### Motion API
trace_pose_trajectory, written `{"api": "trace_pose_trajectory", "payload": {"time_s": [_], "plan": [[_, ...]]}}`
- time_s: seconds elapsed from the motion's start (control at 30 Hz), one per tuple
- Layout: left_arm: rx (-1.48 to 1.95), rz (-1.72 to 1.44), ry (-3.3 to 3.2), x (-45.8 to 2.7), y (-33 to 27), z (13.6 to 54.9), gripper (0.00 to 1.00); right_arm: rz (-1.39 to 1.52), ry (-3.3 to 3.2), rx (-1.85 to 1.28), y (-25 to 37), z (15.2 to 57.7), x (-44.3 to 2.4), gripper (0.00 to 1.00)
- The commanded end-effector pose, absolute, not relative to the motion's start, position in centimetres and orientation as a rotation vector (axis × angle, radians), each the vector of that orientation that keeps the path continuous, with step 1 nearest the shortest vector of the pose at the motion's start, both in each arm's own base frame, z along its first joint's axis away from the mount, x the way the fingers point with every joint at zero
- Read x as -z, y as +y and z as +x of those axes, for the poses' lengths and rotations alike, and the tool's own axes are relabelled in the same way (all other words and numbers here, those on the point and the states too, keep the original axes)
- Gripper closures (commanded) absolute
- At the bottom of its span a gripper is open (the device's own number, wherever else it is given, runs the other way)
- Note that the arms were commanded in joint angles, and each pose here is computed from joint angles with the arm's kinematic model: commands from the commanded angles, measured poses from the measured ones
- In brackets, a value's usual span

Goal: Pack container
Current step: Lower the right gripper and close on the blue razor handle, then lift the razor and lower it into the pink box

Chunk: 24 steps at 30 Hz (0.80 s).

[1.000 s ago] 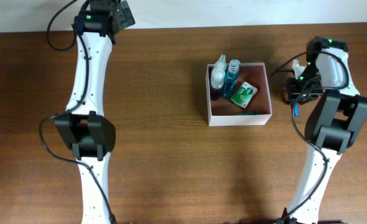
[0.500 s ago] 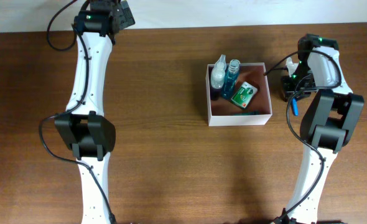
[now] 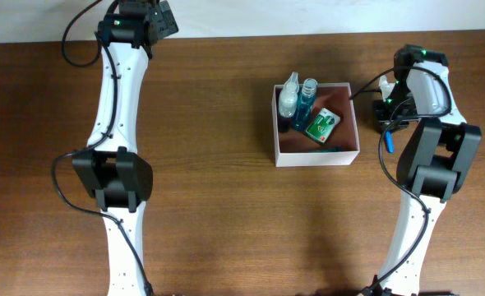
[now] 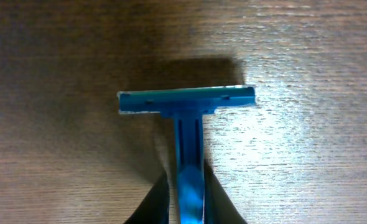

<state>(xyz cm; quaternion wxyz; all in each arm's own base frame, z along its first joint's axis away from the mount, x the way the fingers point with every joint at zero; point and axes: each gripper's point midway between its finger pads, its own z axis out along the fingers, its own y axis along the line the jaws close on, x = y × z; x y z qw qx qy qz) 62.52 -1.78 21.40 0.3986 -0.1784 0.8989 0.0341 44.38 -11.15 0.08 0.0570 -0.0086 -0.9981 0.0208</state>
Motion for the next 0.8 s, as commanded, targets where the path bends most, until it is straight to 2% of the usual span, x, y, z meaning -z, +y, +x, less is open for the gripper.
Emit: {"api": "trace_pose_trajectory", "payload": {"time_s": [0.0, 0.1, 0.37, 0.57, 0.6, 0.77], "plan": [[-0.077, -0.461, 2.271, -21.4, -1.8, 62.6, 0.0, -0.069, -2.996, -0.061, -11.2, 43.9, 1.3, 0.92], [-0.077, -0.461, 2.271, -21.4, -1.8, 62.6, 0.01, -0.068, -2.993, -0.061, -11.2, 43.8, 1.2, 0.96], [-0.077, -0.461, 2.271, -21.4, -1.8, 62.6, 0.01, -0.131, -3.034, -0.07, -11.4, 45.0, -1.7, 0.96], [-0.077, -0.461, 2.271, -21.4, -1.8, 62.6, 0.01, -0.214, -3.111, -0.023, -10.7, 46.3, -8.0, 0.96], [-0.077, -0.461, 2.271, -21.4, -1.8, 62.6, 0.01, -0.269, -3.131, 0.025, -9.9, 46.3, -10.2, 0.96], [-0.077, -0.461, 2.271, -21.4, -1.8, 62.6, 0.01, -0.282, -3.265, 0.318, -5.7, 48.0, -15.6, 0.96]]}}
